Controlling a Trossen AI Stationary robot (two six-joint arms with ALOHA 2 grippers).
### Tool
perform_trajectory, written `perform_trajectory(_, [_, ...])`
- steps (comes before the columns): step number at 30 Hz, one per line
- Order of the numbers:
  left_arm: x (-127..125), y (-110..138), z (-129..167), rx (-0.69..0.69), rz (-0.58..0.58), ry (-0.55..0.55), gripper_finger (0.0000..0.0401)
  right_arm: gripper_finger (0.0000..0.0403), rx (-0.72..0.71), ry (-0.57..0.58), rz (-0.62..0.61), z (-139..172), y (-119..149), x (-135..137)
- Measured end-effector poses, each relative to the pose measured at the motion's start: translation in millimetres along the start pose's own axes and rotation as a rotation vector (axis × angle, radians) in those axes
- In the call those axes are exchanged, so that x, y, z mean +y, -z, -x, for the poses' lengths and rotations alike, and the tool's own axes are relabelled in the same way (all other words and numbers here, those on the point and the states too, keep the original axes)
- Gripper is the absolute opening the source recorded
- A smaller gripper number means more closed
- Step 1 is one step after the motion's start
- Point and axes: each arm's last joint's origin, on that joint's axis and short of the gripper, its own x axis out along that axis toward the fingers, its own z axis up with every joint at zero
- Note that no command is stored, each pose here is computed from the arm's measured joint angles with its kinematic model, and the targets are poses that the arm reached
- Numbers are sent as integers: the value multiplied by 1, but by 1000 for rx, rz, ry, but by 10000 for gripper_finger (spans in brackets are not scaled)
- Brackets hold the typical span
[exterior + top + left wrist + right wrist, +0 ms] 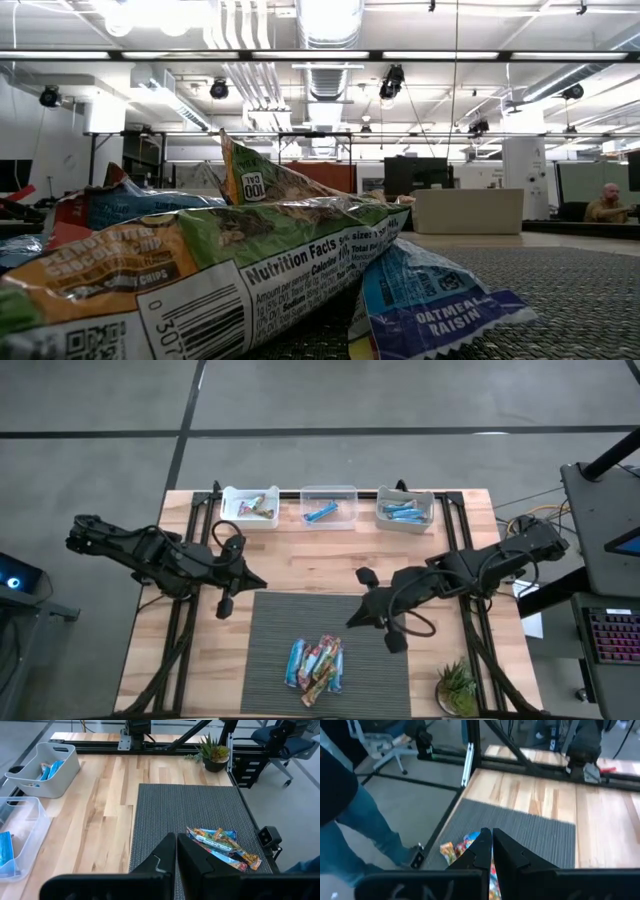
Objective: Pick and place Granola Bars by type
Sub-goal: Put the yellow granola bar into the gray bin
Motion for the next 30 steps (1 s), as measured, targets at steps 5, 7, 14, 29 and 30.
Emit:
perform_trajectory(5, [0, 0, 0, 0, -11, 0, 0, 9, -34, 1, 13, 0, -5, 0])
perform_trajectory(7, [0, 0, 0, 1, -12, 0, 0, 11, -38, 2, 9, 0, -7, 1])
perform_trajectory(14, [0, 1, 0, 8, -14, -1, 0, 39, 9, 9, 6, -13, -6, 0])
perform_trajectory(29, [1, 0, 5, -8, -13, 1, 0, 201, 212, 25, 68, -50, -17, 0])
perform_trajectory(30, [1, 1, 6, -8, -13, 1, 0, 210, 237, 26, 75, -52, -17, 0])
